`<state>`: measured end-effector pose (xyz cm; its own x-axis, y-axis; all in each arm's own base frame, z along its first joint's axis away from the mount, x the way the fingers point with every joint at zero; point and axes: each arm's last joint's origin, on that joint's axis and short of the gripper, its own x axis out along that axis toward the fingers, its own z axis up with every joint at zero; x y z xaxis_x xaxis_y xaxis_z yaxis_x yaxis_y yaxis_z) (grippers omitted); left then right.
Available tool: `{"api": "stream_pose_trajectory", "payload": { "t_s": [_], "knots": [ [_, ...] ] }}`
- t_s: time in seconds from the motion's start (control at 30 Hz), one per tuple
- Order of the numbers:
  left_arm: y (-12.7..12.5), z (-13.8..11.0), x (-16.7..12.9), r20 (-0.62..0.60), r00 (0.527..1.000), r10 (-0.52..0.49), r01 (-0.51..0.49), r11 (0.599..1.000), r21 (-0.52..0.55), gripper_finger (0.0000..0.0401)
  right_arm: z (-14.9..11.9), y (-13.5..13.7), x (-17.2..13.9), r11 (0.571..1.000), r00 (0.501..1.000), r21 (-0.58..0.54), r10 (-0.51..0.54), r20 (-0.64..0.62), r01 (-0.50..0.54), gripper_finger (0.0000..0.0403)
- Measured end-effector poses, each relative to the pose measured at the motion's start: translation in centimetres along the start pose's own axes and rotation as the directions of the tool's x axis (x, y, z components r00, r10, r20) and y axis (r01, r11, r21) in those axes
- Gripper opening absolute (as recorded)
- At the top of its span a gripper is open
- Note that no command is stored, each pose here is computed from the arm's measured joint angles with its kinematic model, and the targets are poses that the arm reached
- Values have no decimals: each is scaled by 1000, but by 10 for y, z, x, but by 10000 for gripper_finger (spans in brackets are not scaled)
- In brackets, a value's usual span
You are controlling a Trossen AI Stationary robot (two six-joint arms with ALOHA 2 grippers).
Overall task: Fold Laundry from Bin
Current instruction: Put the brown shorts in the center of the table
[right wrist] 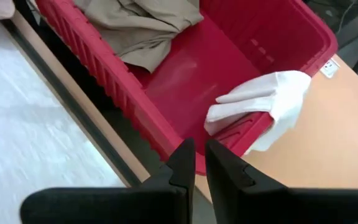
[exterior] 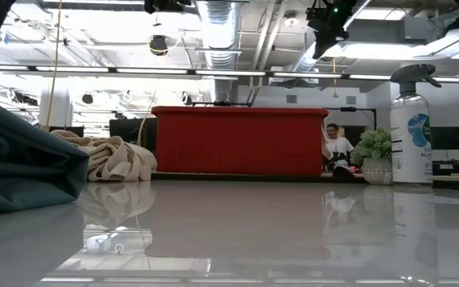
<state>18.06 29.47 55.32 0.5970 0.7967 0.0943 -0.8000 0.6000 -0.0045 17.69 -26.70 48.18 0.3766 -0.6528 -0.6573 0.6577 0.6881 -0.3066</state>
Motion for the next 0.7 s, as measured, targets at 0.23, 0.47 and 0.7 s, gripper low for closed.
{"api": "stream_pose_trajectory", "payload": {
  "t_s": [0.23, 0.47, 0.7],
  "knots": [
    [-1, -1, -1, -18, 994, -104, 102, 992, -71, 173, -1, -3, 0, 1000, 1000, -21, -4, -2, 4, 64],
    [0, -52, 52, -128, 977, -173, 164, 983, -78, 184, -6, -13, 1, 999, 1000, 37, -28, -13, 29, 64],
    [9, -94, 96, -123, 991, -61, 66, 997, 44, 208, -6, -13, 1, 999, 1000, 41, -28, -15, 28, 64]
  ]
}}
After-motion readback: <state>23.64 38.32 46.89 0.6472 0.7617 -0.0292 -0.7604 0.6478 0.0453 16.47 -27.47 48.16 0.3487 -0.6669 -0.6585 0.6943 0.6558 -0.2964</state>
